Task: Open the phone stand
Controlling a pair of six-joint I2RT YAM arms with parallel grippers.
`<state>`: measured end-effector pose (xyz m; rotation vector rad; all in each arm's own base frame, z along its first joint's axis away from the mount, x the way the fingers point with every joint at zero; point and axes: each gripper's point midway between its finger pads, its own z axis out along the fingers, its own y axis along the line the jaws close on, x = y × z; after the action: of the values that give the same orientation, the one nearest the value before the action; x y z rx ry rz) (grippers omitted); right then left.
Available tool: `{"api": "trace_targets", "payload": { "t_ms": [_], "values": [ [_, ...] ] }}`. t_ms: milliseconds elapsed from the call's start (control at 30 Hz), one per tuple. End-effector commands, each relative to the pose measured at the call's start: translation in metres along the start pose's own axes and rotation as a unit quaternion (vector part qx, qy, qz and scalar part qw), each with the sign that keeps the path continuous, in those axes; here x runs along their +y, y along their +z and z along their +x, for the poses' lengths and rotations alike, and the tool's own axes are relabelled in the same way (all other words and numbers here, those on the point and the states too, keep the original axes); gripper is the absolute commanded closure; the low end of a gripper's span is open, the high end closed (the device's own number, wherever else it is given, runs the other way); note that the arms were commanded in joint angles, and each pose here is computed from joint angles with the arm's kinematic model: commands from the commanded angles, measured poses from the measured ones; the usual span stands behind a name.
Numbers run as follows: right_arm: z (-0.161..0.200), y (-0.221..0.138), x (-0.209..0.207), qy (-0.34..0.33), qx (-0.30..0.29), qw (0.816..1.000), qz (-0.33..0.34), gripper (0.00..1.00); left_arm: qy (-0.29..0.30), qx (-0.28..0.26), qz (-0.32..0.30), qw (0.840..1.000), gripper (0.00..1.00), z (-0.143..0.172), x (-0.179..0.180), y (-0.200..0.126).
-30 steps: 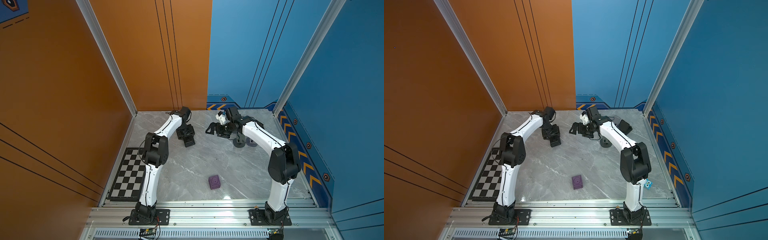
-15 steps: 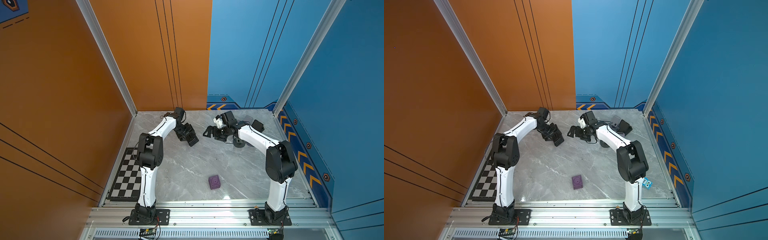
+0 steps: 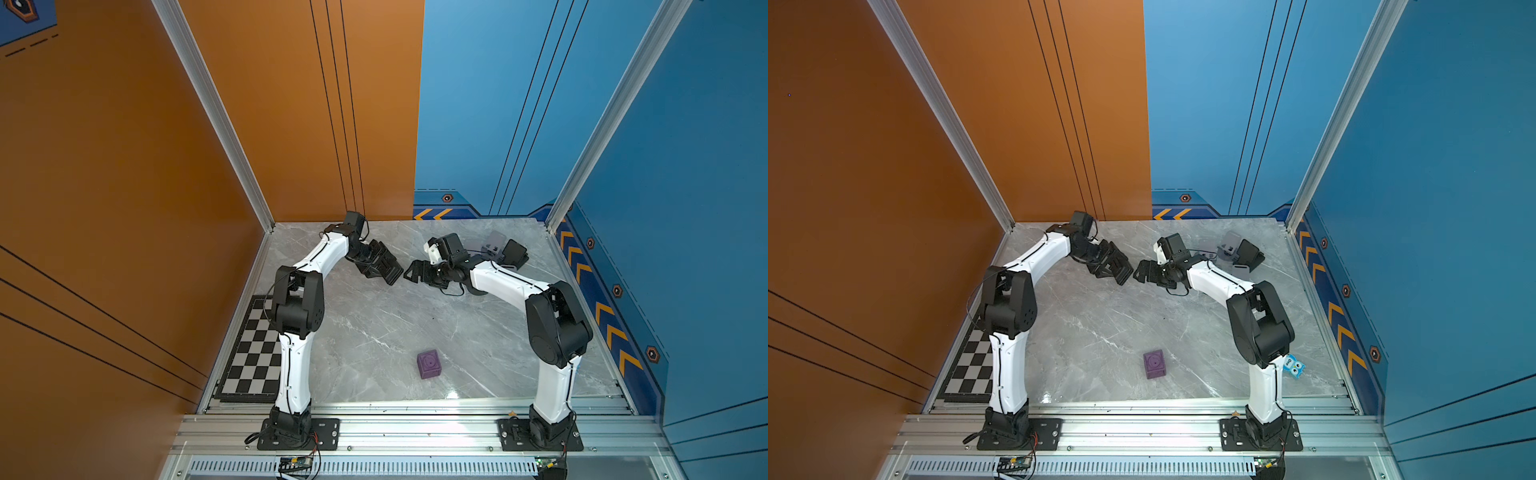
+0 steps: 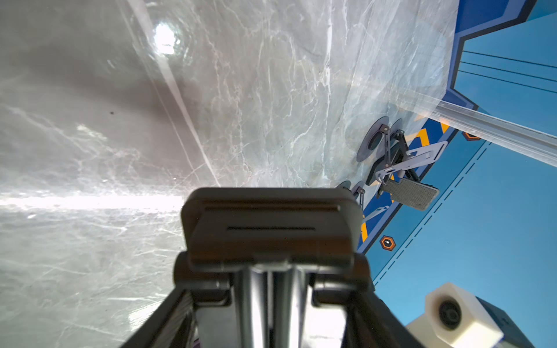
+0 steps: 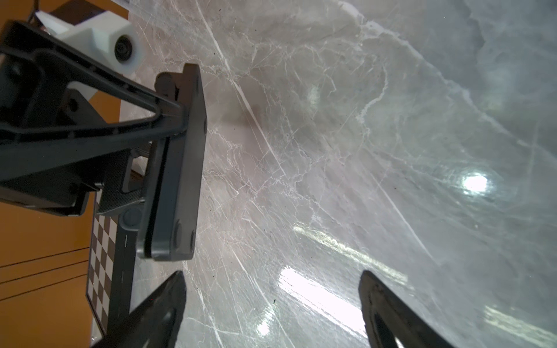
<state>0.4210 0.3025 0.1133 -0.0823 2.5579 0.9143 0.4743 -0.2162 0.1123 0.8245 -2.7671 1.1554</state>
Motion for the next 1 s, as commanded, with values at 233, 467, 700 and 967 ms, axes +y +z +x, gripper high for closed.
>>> {"api": "trace_targets", "payload": {
  "t_ms": [233, 467, 700, 967],
  "values": [
    [-0.009, -0.009, 0.029, -0.021, -0.035, 0.999, -0.031, 0.33, -0.019, 0.014, 0.036, 0.999, 0.51, -0.004, -0.013, 0.000],
    [-0.013, -0.009, 0.035, -0.023, -0.036, 0.998, -0.038, 0.35, -0.020, 0.016, 0.034, 0.999, 0.52, -0.005, -0.010, 0.003],
    [-0.017, -0.004, 0.038, -0.022, -0.035, 0.998, -0.044, 0.36, -0.022, 0.019, 0.034, 0.999, 0.52, -0.005, -0.010, 0.005],
    [-0.015, -0.002, 0.040, -0.022, -0.032, 0.998, -0.046, 0.36, -0.021, 0.017, 0.037, 0.999, 0.52, -0.008, -0.013, 0.005]
  ]
}}
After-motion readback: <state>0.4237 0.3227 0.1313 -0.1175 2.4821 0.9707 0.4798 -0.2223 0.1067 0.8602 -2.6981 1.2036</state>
